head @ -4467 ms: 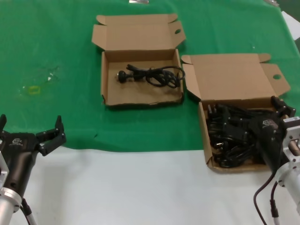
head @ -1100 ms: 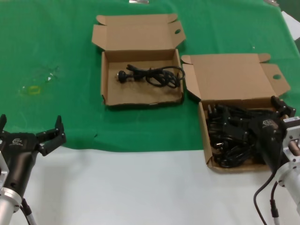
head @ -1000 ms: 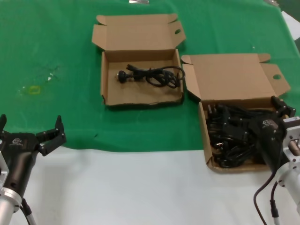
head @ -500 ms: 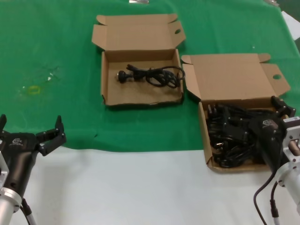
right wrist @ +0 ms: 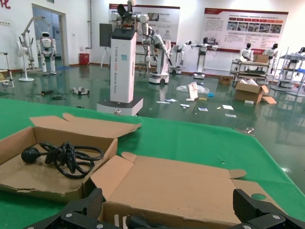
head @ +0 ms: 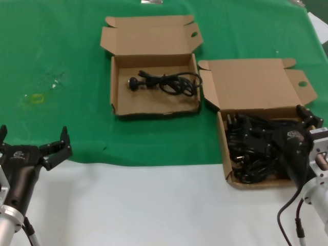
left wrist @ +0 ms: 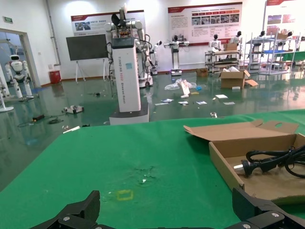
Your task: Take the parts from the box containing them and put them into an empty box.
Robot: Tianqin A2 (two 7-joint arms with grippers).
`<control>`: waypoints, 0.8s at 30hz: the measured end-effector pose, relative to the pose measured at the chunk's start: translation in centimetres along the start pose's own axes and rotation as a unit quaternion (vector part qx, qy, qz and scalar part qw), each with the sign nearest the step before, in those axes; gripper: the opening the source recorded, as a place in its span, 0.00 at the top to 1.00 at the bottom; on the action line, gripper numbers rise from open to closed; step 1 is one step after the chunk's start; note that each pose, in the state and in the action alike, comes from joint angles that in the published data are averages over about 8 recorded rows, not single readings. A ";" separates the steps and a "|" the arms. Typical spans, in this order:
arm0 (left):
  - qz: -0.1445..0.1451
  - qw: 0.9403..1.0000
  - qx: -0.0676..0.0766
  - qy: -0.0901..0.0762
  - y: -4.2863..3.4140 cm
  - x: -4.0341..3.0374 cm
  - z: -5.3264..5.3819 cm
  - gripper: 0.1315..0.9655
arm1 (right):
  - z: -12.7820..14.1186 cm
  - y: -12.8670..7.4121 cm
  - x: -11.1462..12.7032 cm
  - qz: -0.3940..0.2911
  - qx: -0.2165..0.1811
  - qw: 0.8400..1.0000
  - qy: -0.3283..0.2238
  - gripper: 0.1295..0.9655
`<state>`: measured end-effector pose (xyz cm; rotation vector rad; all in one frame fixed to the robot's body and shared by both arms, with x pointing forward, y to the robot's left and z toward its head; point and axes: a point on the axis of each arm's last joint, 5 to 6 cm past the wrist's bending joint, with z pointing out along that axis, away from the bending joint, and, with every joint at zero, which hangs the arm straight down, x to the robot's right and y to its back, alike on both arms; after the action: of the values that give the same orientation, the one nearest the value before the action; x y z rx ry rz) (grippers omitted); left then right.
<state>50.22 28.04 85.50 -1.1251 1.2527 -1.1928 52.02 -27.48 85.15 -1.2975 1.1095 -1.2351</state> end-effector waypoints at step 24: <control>0.000 1.000 0.000 0.000 0.00 0.00 0.0 0.00 | 0.0 0.0 0.0 0.000 0.000 1.000 0.000 0.00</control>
<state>50.22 28.04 85.50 -1.1251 1.2527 -1.1928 52.02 -27.48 85.15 -1.2975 1.1095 -1.2351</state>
